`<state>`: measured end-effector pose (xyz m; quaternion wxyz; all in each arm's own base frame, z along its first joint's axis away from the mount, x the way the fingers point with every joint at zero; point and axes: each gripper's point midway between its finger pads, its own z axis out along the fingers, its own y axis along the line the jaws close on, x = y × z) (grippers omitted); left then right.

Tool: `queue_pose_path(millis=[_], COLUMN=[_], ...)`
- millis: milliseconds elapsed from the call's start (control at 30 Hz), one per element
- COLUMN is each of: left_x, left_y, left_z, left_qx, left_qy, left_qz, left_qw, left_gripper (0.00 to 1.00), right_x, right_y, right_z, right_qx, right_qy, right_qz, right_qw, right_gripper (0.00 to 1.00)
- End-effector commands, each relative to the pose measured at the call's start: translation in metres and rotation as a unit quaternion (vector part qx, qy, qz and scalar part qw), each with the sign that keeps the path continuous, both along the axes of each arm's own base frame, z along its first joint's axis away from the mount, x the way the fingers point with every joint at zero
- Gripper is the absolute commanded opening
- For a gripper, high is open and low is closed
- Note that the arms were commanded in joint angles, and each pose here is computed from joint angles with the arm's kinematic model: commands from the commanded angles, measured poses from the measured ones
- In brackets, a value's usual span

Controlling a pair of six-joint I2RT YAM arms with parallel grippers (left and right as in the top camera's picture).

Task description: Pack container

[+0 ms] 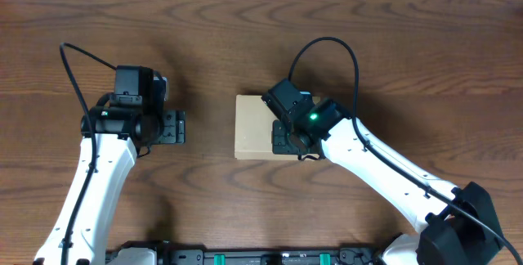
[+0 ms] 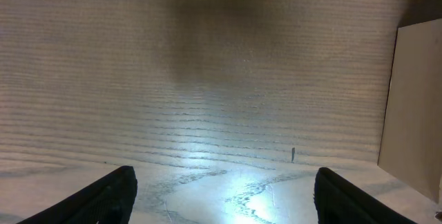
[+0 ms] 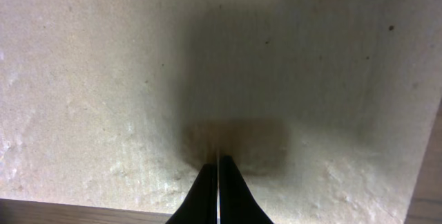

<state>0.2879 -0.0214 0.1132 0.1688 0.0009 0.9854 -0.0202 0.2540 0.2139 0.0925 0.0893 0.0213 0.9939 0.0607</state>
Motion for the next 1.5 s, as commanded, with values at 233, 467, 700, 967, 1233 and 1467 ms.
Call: queue_pose_path(millis=[233, 467, 700, 967, 1233, 1467], left_x=[0.001, 0.035, 0.072, 0.108, 0.057, 0.003], left_y=[0.001, 0.020, 0.023, -0.005, -0.015, -0.002], left_z=[0.003, 0.019, 0.044, 0.070, 0.031, 0.055], left_qx=[0.004, 0.053, 0.066, 0.008, -0.038, -0.058], left_qy=[-0.009, -0.087, -0.176, -0.293, -0.275, -0.358], left_qz=[0.002, 0.027, 0.028, -0.027, -0.025, 0.036], left_qw=[1.000, 0.994, 0.982, 0.956, 0.960, 0.931], left_gripper=[0.88, 0.95, 0.95, 0.95, 0.95, 0.95], right_x=[0.033, 0.106, 0.143, 0.135, 0.062, -0.002], right_y=[-0.008, -0.086, -0.178, -0.247, -0.244, -0.225], right_z=[0.021, 0.072, 0.082, 0.083, 0.059, 0.042], right_qx=[0.006, -0.050, -0.128, -0.147, -0.109, -0.063], right_qy=[-0.055, -0.185, -0.219, -0.235, -0.286, -0.315], right_qz=[0.004, -0.036, -0.039, -0.080, -0.082, -0.062], right_qw=[0.998, 0.981, 0.967, 0.958, 0.949, 0.945], right_gripper=[0.04, 0.30, 0.62, 0.46, 0.54, 0.60])
